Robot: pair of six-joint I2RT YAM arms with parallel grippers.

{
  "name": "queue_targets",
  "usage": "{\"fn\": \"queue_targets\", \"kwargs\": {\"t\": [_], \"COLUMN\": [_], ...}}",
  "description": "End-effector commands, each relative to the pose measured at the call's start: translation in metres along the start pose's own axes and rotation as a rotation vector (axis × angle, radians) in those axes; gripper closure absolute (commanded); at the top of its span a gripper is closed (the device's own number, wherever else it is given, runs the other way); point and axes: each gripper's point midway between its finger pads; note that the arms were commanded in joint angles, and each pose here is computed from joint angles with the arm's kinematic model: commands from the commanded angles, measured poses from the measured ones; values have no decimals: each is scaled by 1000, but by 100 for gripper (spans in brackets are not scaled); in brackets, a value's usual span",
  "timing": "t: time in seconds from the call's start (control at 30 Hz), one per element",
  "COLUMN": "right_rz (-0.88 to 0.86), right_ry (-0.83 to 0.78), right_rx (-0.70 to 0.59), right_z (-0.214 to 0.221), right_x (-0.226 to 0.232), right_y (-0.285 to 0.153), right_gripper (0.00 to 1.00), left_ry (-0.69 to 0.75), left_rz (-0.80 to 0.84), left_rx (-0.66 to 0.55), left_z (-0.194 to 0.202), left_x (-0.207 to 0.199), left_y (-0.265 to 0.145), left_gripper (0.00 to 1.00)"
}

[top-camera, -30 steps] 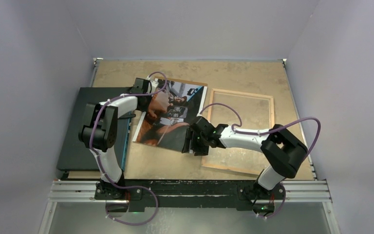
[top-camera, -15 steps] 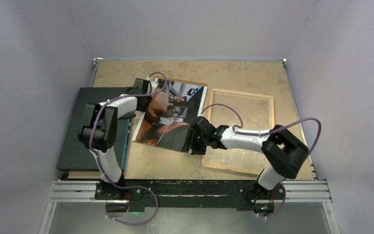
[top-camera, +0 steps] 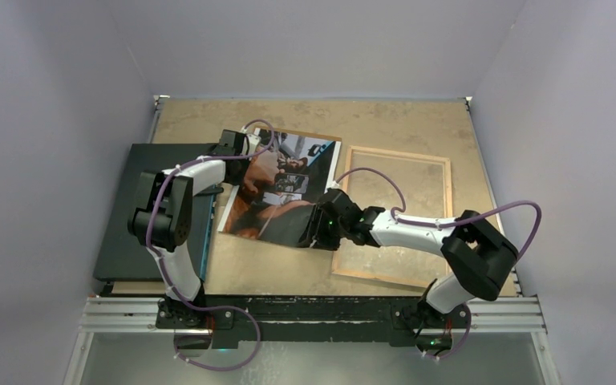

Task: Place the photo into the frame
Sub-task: Pick up the photo at the center of the board.

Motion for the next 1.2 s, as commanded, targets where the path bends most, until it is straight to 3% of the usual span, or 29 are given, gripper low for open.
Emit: {"fn": "queue_targets", "kwargs": {"t": [0.0, 0.17, 0.4, 0.67, 0.83, 0.97, 1.07, 1.17], "right_rz": [30, 60, 49, -1, -47, -104, -152, -237], "right_ry": [31, 44, 82, 96, 102, 112, 117, 121], "right_rx": [-42, -45, -92, -130, -182, -230, -273, -301], "right_z": [-8, -6, -11, -22, -36, -52, -70, -89], "right_x": [-11, -21, -25, -12, 0, 11, 21, 40], "right_y": [5, 10, 11, 5, -13, -32, -47, -62], "right_gripper": [49, 53, 68, 100, 100, 100, 100, 100], "left_ry": [-16, -17, -16, 4, 23, 43, 97, 216], "left_rz": [26, 28, 33, 97, 174, 278, 431, 645], "left_rx": [14, 12, 12, -24, -102, -205, -289, -372], "left_z": [6, 5, 4, -11, -43, -84, -97, -83], "left_x": [-1, -2, -2, -10, -19, -30, -51, -80], "left_y": [-7, -8, -10, -24, -54, -101, -144, -191], "left_gripper": [100, 100, 100, 100, 76, 56, 45, 42]}}
Point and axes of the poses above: each gripper's point midway between its finger pads, its own y axis out along the fingers, its own x axis along the line the jaws close on, z = x × y, and after that the axes turned 13 degrees about -y, right-handed
